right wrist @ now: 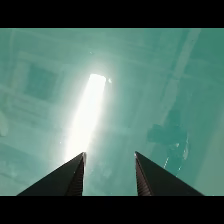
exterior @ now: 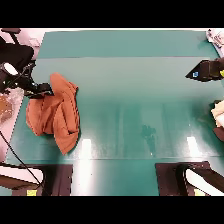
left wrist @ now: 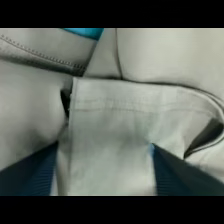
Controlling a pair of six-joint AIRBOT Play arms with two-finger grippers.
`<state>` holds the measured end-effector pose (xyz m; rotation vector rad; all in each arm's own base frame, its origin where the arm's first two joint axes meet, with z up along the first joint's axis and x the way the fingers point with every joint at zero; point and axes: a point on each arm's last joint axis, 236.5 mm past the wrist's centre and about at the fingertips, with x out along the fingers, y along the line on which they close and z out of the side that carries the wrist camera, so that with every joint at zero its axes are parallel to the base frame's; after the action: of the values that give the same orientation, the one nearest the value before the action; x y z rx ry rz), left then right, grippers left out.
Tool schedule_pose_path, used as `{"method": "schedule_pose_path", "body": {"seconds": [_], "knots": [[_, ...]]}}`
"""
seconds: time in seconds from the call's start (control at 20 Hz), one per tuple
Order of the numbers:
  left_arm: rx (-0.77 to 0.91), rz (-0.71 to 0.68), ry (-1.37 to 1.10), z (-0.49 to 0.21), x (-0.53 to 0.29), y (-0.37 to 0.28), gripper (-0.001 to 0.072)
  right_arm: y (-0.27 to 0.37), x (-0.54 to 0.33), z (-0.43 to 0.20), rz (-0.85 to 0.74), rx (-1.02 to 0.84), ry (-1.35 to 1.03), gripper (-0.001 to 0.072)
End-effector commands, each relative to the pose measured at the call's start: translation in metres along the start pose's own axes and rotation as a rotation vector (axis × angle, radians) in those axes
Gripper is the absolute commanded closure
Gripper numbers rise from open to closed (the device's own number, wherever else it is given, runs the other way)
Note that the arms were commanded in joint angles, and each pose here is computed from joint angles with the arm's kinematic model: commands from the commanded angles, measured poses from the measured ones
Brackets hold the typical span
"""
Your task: Fold the shirts.
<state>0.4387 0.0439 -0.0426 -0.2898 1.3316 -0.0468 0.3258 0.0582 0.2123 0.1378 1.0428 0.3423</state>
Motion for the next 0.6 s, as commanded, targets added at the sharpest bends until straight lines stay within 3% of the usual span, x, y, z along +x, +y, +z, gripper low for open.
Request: {"method": "schedule_pose_path", "body": {"seconds": [0.0,0.05,0.15,0.35,0.55], "knots": [[-0.012,-0.051,0.022,-0.003,0.008,-0.01,0.023,0.0,0.0,0.0,0.001,0.001,-0.001,0.0333],[-0.007,-0.085,0.032,-0.006,0.009,-0.017,0.0239,0.0,0.0,0.0,0.001,0.001,-0.002,0.0333],[0.025,-0.151,0.036,-0.007,0.007,-0.032,0.0683,0.0,0.0,0.0,0.001,0.001,-0.001,0.0333],[0.042,-0.291,0.059,-0.012,-0.007,-0.066,0.0689,0.0,0.0,0.002,-0.001,0.001,-0.007,0.0333],[0.113,-0.508,-0.062,0.006,-0.074,-0.126,0.0689,-0.003,-0.001,0.007,-0.012,0.001,-0.029,0.0333]]}}
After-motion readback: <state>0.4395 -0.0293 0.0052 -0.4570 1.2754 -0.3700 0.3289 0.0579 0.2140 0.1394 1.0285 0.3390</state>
